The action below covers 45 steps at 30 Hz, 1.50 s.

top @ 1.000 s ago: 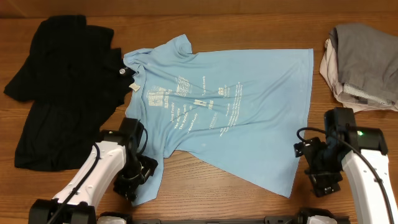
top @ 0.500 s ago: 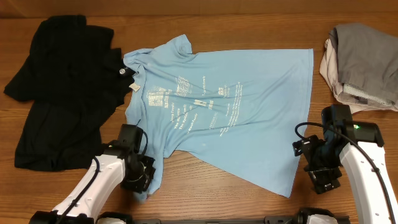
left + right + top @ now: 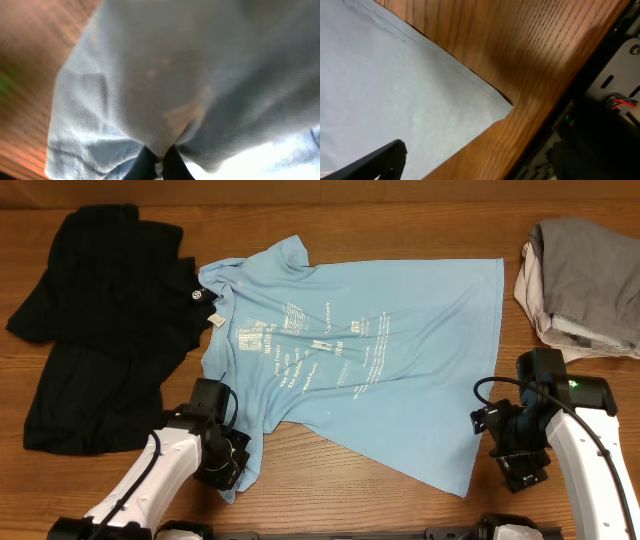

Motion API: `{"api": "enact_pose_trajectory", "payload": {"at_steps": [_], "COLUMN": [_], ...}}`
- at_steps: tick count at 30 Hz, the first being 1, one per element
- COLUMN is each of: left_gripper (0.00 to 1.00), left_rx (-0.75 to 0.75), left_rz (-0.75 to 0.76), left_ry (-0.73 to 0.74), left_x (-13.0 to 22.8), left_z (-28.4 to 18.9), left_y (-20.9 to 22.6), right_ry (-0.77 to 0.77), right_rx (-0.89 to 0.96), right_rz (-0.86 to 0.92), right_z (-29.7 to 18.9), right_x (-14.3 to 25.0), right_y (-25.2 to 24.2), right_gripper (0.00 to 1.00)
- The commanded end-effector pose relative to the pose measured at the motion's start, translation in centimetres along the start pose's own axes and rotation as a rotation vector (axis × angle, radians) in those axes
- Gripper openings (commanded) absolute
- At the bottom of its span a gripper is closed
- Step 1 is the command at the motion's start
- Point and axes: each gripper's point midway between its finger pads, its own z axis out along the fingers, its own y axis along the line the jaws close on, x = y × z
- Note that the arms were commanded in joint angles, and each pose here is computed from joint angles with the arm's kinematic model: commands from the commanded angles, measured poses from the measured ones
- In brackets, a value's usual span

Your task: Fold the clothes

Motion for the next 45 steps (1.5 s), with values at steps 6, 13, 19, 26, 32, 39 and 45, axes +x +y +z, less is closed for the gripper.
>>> {"api": "enact_pose_trajectory", "payload": {"at_steps": [6, 13, 19, 26, 32, 39, 45], "left_gripper": [0.04, 0.04, 0.04, 0.04, 0.04, 0.04, 0.04], "left_rx": [0.056, 0.105, 0.116, 0.122, 0.120, 0.110, 0.096], "left_rz": [0.344, 0.303, 0.289, 0.288, 0.286, 0.287, 0.284], "left_ry": [-0.180, -0.268, -0.299, -0.321, -0.345, -0.358, -0.381], "left_x": [-3.3, -4.8, -5.3, -5.7, -6.1, -6.3, -6.7], "left_z": [-4.5, -5.9, -6.1, -6.2, -6.3, -6.4, -6.4], "left_y": [-5.4, -7.2, -7.6, -7.9, -7.9, -7.8, -7.5], "right_ry": [0.052, 0.115, 0.201, 0.205, 0.220, 0.210, 0.193], "right_rx": [0.042, 0.079, 0.031, 0.048, 0.104, 0.061, -0.022], "right_rz": [0.003, 0.180, 0.171, 0.224, 0.290, 0.285, 0.272], "right_z": [0.1, 2.7, 5.0, 7.5, 9.6, 10.9, 11.1], "right_x": [1.0, 2.3, 3.9, 4.1, 4.9, 4.6, 3.9], "right_y": [-1.1, -2.0, -1.2, -2.0, -3.8, -3.3, -1.4], "right_gripper": [0.91, 0.92, 0.88, 0.84, 0.85, 0.70, 0.66]}}
